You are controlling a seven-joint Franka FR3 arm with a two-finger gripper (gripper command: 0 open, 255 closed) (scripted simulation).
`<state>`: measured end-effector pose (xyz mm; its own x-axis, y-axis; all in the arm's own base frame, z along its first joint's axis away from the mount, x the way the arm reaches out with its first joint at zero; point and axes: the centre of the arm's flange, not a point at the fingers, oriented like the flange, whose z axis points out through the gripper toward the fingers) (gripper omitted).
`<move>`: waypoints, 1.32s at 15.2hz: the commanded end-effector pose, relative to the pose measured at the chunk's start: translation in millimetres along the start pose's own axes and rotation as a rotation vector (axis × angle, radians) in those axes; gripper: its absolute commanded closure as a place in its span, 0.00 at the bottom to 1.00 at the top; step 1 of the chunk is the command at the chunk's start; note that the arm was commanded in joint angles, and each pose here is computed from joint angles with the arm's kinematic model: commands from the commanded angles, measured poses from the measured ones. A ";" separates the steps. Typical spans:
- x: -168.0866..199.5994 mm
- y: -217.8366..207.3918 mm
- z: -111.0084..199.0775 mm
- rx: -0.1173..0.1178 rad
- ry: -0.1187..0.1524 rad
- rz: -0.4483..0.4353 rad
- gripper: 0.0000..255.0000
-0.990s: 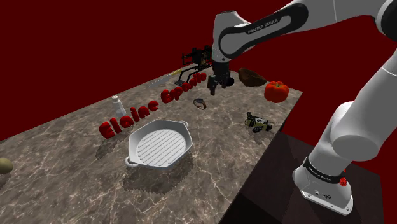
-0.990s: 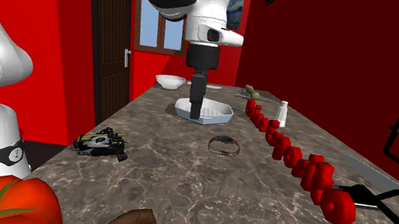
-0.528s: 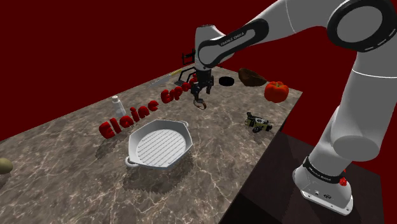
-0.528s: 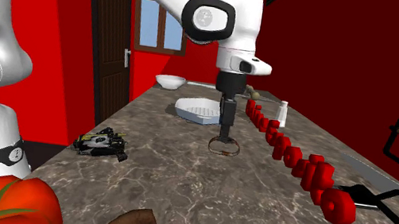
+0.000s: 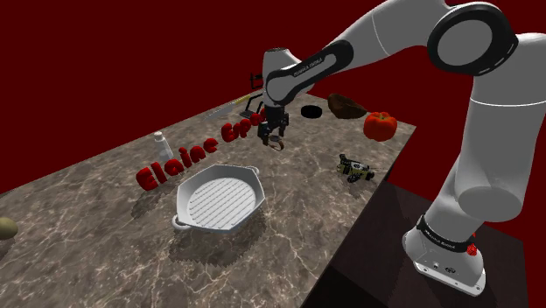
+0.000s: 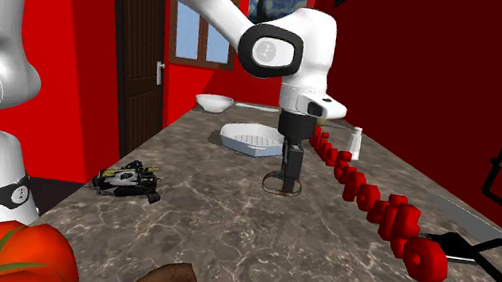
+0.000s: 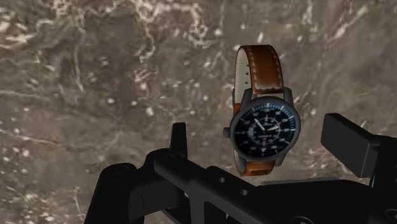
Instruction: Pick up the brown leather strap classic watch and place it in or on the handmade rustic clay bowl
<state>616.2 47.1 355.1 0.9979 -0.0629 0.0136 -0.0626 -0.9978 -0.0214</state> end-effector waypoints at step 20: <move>0.6 -0.5 7.9 0.000 0.000 0.000 1.00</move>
<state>617.4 47.6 345.1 0.9979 -0.0628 0.0146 -0.0625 -0.9978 -0.0216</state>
